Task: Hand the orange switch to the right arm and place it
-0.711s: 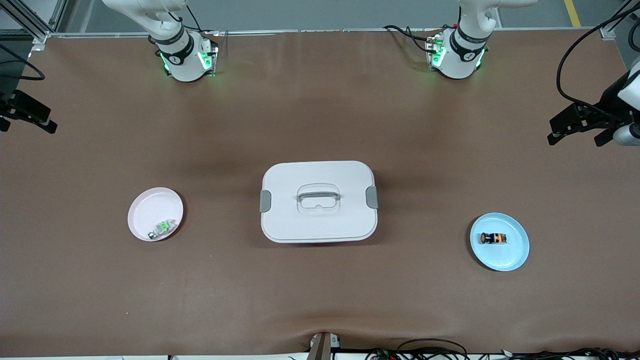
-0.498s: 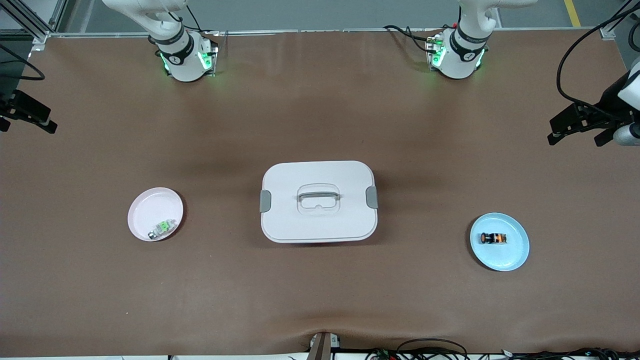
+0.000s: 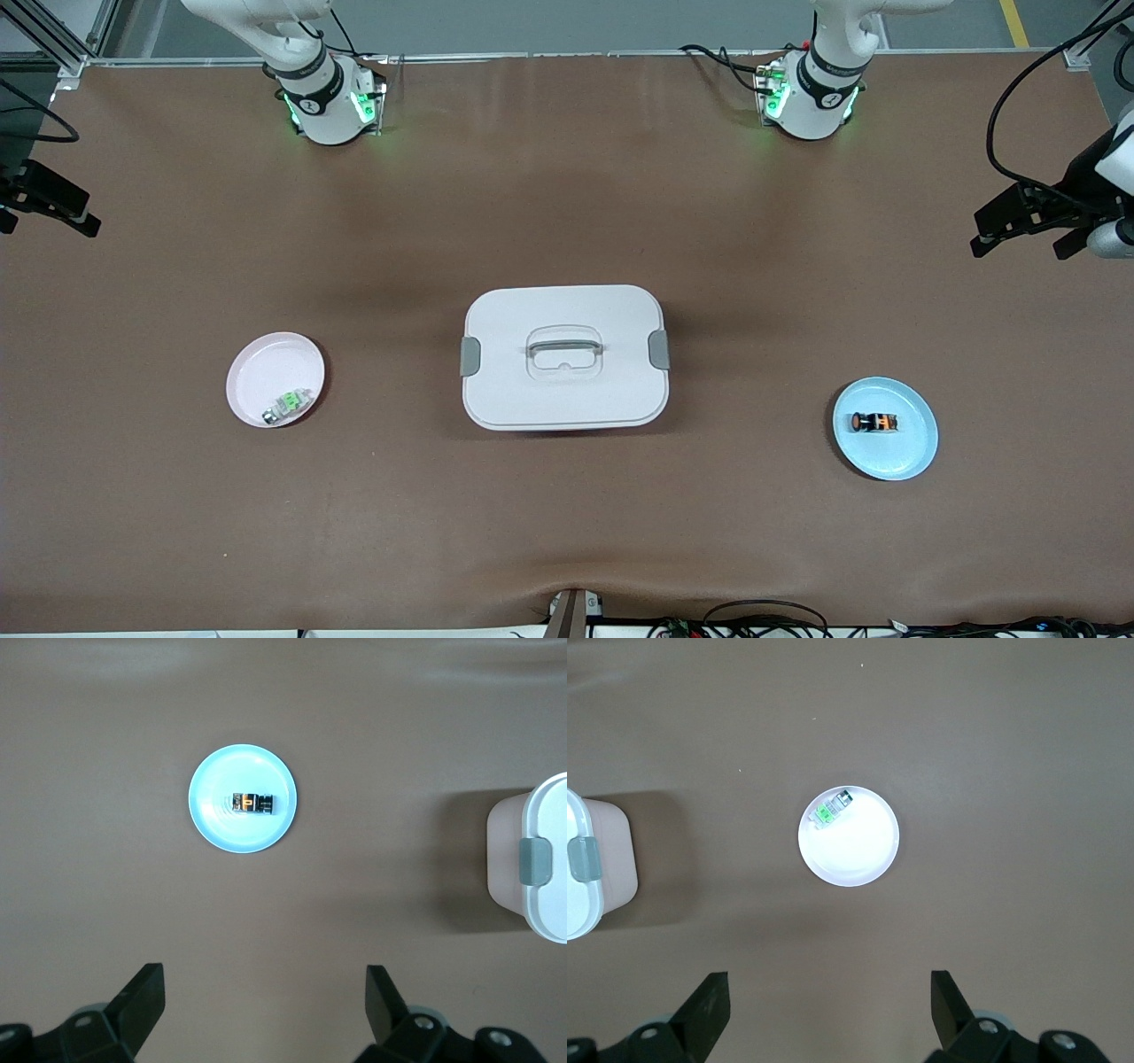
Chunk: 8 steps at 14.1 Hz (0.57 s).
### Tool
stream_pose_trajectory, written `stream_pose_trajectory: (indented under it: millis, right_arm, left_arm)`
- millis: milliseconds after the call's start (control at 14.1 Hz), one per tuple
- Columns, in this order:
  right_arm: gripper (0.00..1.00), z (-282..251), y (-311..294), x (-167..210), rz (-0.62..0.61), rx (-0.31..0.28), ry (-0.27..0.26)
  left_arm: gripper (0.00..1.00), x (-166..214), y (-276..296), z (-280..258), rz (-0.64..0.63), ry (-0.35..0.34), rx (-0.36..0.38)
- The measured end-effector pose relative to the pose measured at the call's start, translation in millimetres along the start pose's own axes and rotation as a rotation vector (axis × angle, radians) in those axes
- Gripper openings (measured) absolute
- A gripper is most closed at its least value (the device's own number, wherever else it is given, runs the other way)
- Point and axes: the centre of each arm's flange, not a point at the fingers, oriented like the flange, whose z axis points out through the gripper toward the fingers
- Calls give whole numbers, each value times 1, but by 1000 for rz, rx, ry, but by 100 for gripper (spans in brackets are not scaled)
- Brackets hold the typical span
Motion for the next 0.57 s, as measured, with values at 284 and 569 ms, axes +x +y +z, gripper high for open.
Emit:
stream_pose_trajectory:
  millis: [284, 569]
  right_arm:
    - [100, 0, -2, 0, -3, 1, 1]
    - [100, 0, -3, 0, -5, 2, 1]
  left_arm:
    - [100, 2, -16, 4, -33, -7, -12]
    - [100, 13, -22, 37, -44, -64, -12]
